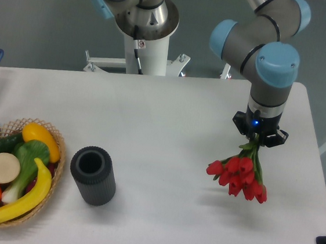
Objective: Insert the flowers into the vase
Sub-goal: 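Carry the red tulip bunch with the gripper toward the dark grey vase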
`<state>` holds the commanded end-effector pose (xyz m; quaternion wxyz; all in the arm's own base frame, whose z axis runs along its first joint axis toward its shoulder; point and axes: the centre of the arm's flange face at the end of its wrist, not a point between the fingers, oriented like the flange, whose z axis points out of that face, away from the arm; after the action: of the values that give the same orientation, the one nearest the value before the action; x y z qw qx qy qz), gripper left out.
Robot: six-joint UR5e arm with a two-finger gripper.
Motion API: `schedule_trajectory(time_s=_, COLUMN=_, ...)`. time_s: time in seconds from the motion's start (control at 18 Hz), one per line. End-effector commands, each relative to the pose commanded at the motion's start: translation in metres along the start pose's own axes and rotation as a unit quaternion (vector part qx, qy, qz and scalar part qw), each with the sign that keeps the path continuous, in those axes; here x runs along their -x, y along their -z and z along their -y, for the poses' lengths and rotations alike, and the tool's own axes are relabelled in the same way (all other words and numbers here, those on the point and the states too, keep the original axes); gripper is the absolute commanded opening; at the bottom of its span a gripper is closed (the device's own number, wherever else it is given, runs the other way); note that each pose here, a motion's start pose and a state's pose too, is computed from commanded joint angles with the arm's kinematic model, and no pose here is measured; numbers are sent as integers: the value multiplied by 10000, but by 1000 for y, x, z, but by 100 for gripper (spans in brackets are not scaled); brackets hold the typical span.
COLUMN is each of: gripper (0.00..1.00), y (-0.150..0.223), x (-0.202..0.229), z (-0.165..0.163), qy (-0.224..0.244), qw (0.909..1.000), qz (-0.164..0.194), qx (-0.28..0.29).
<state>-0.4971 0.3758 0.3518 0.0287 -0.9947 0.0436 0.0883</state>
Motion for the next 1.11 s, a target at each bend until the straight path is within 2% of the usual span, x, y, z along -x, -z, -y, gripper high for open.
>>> schedule_trajectory(time_s=0.22, gripper=0, y=41, x=-17, z=15, qy=210, qw=9992, qz=211, qx=-258)
schedule_trajectory(time_s=0.39, gripper=0, y=77, x=-29, z=27, qy=348, qw=9959, qz=278, qx=-790)
schedule_trajectory(time_s=0.56, gripper=0, y=97, x=-56, z=60, qy=151, qw=9916, qz=232, qx=-1264)
schedule_trajectory(time_s=0.67, gripper=0, y=114, x=-68, z=78, qy=434, qw=9875, qz=194, qx=-1501)
schedule_trajectory(time_s=0.72, gripper=0, y=123, x=-75, z=89, qy=422, qw=9855, qz=194, qx=-1634)
schedule_trajectory(time_s=0.83, gripper=0, y=139, x=-84, z=109, qy=341, qw=9768, qz=238, qx=-2103)
schedule_trajectory(time_s=0.94, gripper=0, y=145, x=-86, z=119, qy=639, qw=9634, qz=133, qx=-2602)
schedule_trajectory(time_s=1.0, gripper=0, y=148, x=-89, z=128, qy=637, qw=9574, qz=98, qx=-2816)
schedule_trajectory(time_s=1.11, gripper=0, y=143, x=-107, z=158, qy=392, qw=9464, qz=-193, qx=-3200)
